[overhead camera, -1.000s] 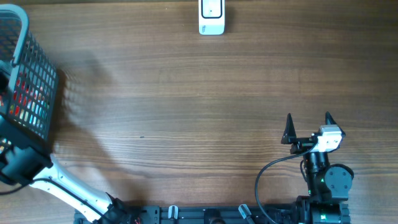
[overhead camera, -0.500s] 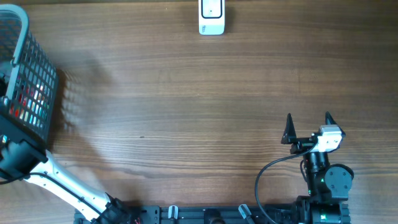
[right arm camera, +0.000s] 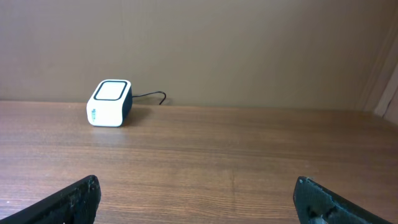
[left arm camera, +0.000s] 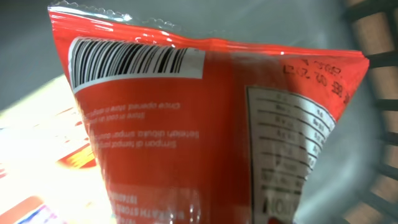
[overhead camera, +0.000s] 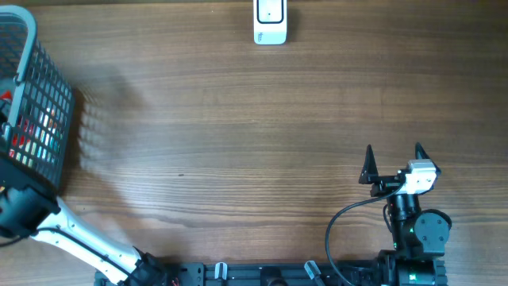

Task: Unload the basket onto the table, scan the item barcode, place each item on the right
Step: 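Lift the red bag out and place it on the table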

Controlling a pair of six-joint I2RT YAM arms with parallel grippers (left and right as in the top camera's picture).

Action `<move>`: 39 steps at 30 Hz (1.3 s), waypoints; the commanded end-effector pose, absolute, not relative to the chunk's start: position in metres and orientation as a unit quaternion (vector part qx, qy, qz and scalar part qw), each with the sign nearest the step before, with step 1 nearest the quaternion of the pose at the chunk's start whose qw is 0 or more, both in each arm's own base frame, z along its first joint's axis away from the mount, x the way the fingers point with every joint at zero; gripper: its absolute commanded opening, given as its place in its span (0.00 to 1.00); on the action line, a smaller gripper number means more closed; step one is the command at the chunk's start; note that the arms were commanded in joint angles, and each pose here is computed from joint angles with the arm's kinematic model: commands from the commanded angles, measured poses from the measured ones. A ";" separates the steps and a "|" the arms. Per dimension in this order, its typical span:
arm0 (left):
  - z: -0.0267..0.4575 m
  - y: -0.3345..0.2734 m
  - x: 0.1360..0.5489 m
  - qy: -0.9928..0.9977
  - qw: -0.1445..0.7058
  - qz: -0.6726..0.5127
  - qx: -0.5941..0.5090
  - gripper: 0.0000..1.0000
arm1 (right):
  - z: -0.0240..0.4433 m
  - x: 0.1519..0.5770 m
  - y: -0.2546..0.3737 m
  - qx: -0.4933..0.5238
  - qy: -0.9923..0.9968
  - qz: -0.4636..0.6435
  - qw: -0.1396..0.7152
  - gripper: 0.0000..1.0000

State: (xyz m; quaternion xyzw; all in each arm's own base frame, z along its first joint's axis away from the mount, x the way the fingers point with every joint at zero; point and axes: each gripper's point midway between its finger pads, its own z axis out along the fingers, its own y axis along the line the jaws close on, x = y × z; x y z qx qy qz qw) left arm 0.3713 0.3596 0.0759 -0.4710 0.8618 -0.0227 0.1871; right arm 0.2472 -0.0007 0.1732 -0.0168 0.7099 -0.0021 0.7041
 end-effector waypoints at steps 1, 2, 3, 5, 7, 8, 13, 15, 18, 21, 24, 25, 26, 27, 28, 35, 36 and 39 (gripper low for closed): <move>0.195 0.359 0.369 0.831 0.302 0.005 -0.467 0.04 | 0.175 0.247 -0.004 -0.008 0.706 -0.006 0.708 1.00; 0.216 0.356 0.367 0.822 0.323 0.006 -0.470 0.04 | 0.175 0.247 -0.004 -0.008 0.706 -0.006 0.708 1.00; 0.237 0.352 0.366 0.813 0.344 0.005 -0.471 0.04 | 0.175 0.247 -0.004 -0.008 0.706 -0.006 0.708 1.00; 0.285 0.339 0.361 0.791 0.395 -0.003 -0.467 0.04 | 0.175 0.247 -0.004 -0.008 0.706 -0.006 0.708 1.00; 0.333 0.319 0.355 0.770 0.445 -0.020 -0.456 0.04 | 0.175 0.247 -0.004 -0.008 0.706 -0.006 0.708 1.00; 0.350 0.309 0.352 0.767 0.461 -0.031 -0.446 0.04 | 0.175 0.247 -0.004 -0.008 0.706 -0.006 0.708 1.00; 0.387 0.227 0.352 0.777 0.471 -0.153 -0.389 0.04 | 0.175 0.247 -0.004 -0.008 0.706 -0.006 0.708 1.00; 0.380 0.190 0.356 0.794 0.436 -0.205 -0.369 0.04 | 0.175 0.247 -0.004 -0.008 0.706 -0.006 0.708 1.00; 0.350 0.135 0.360 0.835 0.352 -0.243 -0.345 0.04 | 0.175 0.247 -0.004 -0.008 0.706 -0.006 0.708 1.00; 0.322 0.079 0.369 0.880 0.284 -0.260 -0.277 0.04 | 0.175 0.247 -0.004 -0.008 0.706 -0.006 0.708 0.99; 0.281 0.036 0.375 0.918 0.216 -0.232 -0.236 0.04 | 0.175 0.247 -0.004 -0.008 0.706 -0.006 0.708 1.00; 0.265 0.027 0.376 0.930 0.196 -0.211 -0.227 0.04 | 0.175 0.247 -0.004 -0.008 0.706 -0.006 0.708 1.00; 0.244 0.019 0.375 0.944 0.172 -0.180 -0.216 0.04 | 0.175 0.247 -0.004 -0.008 0.706 -0.006 0.708 1.00; 0.231 0.013 0.374 0.952 0.156 -0.162 -0.208 0.04 | 0.175 0.247 -0.004 -0.008 0.706 -0.006 0.708 1.00; 0.210 0.005 0.372 0.962 0.131 -0.136 -0.197 0.04 | 0.175 0.247 -0.004 -0.008 0.706 -0.006 0.708 1.00; 0.090 -0.048 0.353 0.985 0.010 -0.085 -0.147 0.04 | 0.175 0.247 -0.004 -0.008 0.706 -0.006 0.708 1.00; 0.082 -0.051 0.352 0.986 0.006 -0.084 -0.145 0.07 | 0.175 0.247 -0.004 -0.008 0.706 -0.006 0.708 1.00; 0.069 -0.055 0.352 0.987 -0.001 -0.081 -0.139 0.47 | 0.175 0.247 -0.004 -0.008 0.706 -0.006 0.708 1.00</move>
